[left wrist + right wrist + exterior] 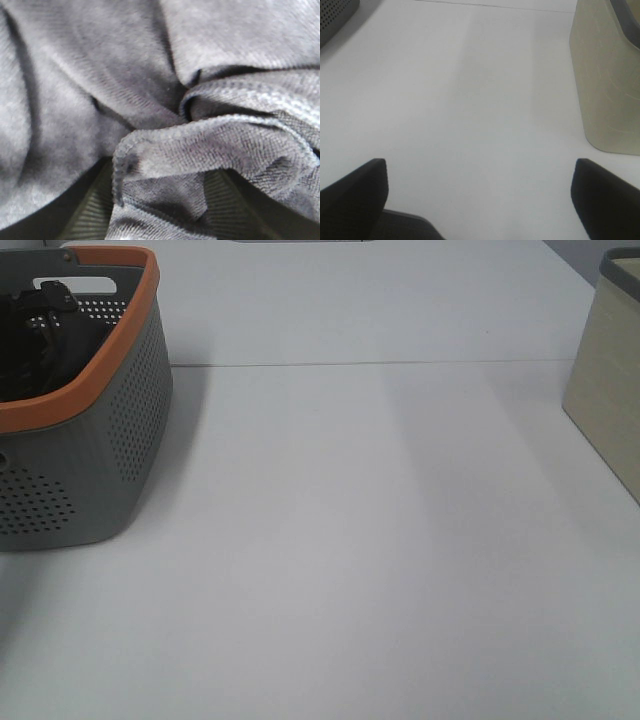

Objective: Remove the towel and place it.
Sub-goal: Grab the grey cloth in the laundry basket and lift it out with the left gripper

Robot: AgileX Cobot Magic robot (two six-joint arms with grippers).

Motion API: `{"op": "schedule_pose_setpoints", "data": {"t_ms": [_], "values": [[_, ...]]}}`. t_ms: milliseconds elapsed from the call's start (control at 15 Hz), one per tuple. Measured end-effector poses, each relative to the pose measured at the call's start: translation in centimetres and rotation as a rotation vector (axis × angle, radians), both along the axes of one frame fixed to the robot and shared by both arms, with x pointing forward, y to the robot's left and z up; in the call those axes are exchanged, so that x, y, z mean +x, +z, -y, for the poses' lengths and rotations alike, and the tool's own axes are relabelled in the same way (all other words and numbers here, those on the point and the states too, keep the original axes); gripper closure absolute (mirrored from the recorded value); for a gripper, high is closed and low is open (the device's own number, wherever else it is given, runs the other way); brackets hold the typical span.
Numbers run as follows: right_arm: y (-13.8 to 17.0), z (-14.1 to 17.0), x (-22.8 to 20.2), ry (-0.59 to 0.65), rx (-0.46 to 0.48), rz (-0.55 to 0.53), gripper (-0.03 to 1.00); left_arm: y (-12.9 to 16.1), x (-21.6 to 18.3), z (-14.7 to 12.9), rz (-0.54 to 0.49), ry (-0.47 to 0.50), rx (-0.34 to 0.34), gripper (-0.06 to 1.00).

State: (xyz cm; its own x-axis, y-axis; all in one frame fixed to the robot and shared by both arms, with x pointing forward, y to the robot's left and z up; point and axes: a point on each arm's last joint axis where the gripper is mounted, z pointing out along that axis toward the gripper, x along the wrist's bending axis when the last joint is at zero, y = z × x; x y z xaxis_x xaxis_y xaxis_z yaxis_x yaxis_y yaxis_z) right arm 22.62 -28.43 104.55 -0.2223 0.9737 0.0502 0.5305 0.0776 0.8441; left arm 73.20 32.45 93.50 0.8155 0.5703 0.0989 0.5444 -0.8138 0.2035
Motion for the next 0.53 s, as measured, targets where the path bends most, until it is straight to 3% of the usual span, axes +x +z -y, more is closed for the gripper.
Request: {"op": "schedule_pose_setpoints", "data": {"t_ms": [133,267,333,533], "values": [[0.0,0.0,0.0,0.000,0.000,0.000,0.08,0.0,0.0,-0.1,0.001,-0.001,0.010,0.58],[0.0,0.0,0.0,0.000,0.000,0.000,0.08,0.0,0.0,-0.2,0.002,-0.004,0.023,0.85],[0.0,0.0,0.0,0.000,0.000,0.000,0.08,0.0,0.1,-0.2,0.010,-0.004,0.027,0.92],[0.0,0.0,0.0,0.000,0.000,0.000,0.08,1.0,0.0,0.0,0.008,0.001,0.055,0.94]]}}
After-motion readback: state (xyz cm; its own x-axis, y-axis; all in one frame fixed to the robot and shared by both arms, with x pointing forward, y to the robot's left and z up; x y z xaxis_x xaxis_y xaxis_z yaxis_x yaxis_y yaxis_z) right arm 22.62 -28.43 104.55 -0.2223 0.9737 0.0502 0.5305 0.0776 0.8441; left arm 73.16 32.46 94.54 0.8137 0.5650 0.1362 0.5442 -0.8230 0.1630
